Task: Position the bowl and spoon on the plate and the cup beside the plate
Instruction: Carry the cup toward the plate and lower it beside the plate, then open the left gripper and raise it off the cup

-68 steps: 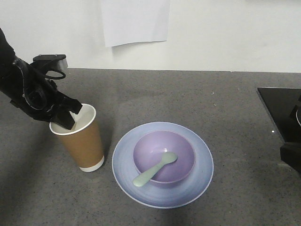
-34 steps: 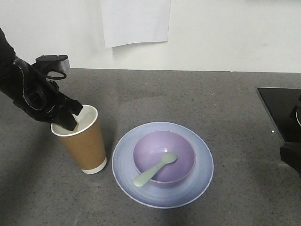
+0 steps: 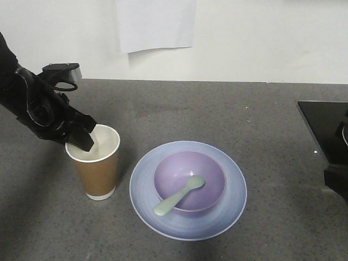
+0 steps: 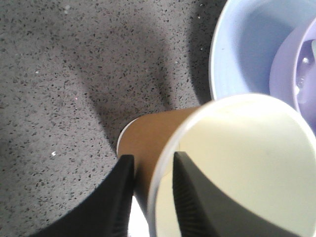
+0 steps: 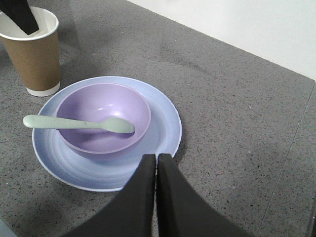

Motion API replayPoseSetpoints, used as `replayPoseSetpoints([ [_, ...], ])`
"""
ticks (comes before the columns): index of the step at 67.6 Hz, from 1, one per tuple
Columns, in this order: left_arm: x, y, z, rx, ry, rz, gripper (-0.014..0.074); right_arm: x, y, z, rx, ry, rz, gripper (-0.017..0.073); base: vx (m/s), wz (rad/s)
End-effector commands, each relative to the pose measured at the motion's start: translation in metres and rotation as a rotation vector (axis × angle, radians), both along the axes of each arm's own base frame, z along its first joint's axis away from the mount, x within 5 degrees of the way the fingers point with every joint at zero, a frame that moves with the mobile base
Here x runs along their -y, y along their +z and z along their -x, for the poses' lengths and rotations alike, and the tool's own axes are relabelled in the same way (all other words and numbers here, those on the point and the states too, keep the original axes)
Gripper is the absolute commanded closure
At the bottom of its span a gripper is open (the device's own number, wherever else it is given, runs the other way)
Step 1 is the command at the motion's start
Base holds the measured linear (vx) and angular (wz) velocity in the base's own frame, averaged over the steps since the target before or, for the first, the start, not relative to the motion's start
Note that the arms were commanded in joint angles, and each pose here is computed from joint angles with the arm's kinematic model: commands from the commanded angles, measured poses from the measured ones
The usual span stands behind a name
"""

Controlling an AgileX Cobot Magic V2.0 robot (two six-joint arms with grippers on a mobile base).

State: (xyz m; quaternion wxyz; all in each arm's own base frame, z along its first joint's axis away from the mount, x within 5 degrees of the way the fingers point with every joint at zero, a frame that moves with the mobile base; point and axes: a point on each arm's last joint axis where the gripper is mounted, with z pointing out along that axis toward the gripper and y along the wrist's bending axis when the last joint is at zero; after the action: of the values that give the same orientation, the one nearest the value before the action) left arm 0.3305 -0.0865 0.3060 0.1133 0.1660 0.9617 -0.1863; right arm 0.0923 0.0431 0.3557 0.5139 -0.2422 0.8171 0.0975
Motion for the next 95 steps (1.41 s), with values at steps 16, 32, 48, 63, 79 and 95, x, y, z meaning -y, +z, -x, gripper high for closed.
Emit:
replayPoseSetpoints([
  [16, 0.007, 0.022, 0.006, 0.063, 0.001, 0.071, 0.0302, 0.000, 0.013, -0.003, 0.074, -0.018, -0.033, 0.0565, 0.00, 0.00],
  [32, 0.007, 0.035, 0.005, 0.095, -0.003, 0.076, 0.0300, 0.000, 0.013, -0.003, 0.074, -0.018, -0.033, 0.0565, 0.00, 0.00],
  [48, 0.005, 0.049, 0.005, 0.127, 0.005, 0.061, 0.0300, 0.000, 0.013, -0.003, 0.074, -0.019, -0.034, 0.0565, 0.00, 0.00],
  [63, 0.000, 0.062, 0.013, 0.195, 0.010, 0.024, 0.0300, 0.000, 0.013, -0.003, 0.074, -0.019, -0.034, 0.0565, 0.00, 0.00],
  [79, -0.005, 0.097, 0.034, 0.355, 0.034, 0.054, 0.0305, 0.001, 0.015, -0.004, 0.097, -0.026, -0.046, 0.0565, 0.00, 0.00],
  [95, -0.015, 0.151, 0.075, 0.634, 0.074, 0.086, 0.0487, 0.003, 0.033, -0.012, 0.292, -0.082, -0.123, 0.0565, 0.00, 0.00],
])
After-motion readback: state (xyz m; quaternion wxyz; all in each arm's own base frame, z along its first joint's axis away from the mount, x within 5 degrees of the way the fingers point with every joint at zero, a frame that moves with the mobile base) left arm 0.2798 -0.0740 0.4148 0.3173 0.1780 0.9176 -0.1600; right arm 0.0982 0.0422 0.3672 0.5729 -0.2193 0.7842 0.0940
